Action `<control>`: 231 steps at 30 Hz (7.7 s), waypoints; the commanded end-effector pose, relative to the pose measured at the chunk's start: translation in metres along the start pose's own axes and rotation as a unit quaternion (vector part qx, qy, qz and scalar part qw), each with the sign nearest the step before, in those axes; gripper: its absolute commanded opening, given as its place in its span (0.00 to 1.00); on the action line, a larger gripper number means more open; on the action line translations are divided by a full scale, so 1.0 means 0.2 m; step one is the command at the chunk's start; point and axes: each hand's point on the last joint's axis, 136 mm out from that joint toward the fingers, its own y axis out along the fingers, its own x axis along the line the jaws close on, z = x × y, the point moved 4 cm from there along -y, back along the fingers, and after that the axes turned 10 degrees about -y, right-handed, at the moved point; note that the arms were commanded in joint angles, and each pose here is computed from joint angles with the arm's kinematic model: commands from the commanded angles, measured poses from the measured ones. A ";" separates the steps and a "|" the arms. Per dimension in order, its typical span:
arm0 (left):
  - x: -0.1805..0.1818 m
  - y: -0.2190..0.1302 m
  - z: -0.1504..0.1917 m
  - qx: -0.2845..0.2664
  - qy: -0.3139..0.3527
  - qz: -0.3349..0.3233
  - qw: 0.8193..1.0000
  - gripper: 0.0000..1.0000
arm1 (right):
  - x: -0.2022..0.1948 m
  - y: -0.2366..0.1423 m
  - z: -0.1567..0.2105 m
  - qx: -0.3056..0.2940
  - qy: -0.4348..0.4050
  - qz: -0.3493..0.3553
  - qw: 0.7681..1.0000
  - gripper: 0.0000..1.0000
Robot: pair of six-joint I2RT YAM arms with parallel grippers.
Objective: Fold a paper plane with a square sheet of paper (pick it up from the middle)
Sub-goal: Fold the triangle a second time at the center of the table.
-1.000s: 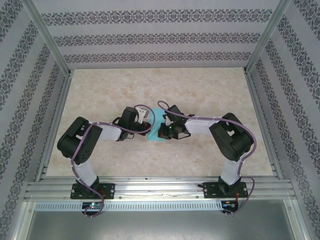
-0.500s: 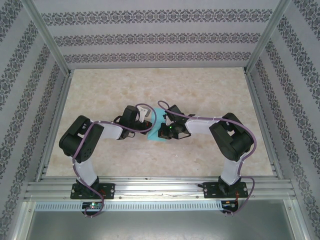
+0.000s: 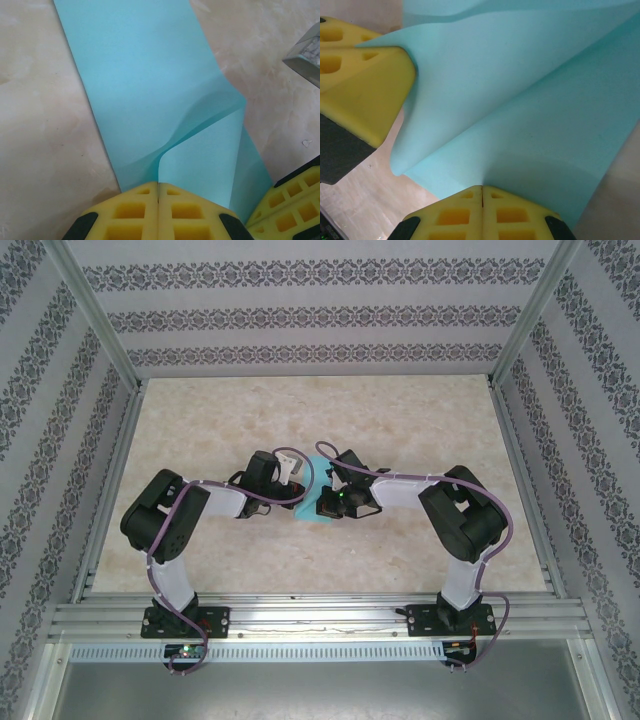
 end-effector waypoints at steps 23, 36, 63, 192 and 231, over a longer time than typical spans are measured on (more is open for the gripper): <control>0.05 0.04 0.05 0.031 -0.004 0.001 1.000 0.00 | 0.00 -0.14 -0.08 -0.028 0.021 -0.048 0.998 0.05; 0.04 0.04 0.05 0.033 -0.002 -0.001 0.999 0.00 | 0.10 -0.04 -0.22 -0.114 0.106 -0.129 0.979 0.00; 0.06 0.06 0.06 0.051 0.002 -0.007 0.999 0.00 | -0.04 -0.02 -0.18 -0.121 0.170 -0.105 0.972 0.00; -0.08 0.00 0.26 0.208 -0.190 -0.019 0.959 0.09 | -0.22 0.02 -0.11 -0.104 0.200 -0.033 0.974 0.00; -0.13 -0.07 0.21 0.226 -0.083 -0.059 0.969 0.17 | -0.23 0.02 -0.11 -0.104 0.204 -0.034 0.973 0.00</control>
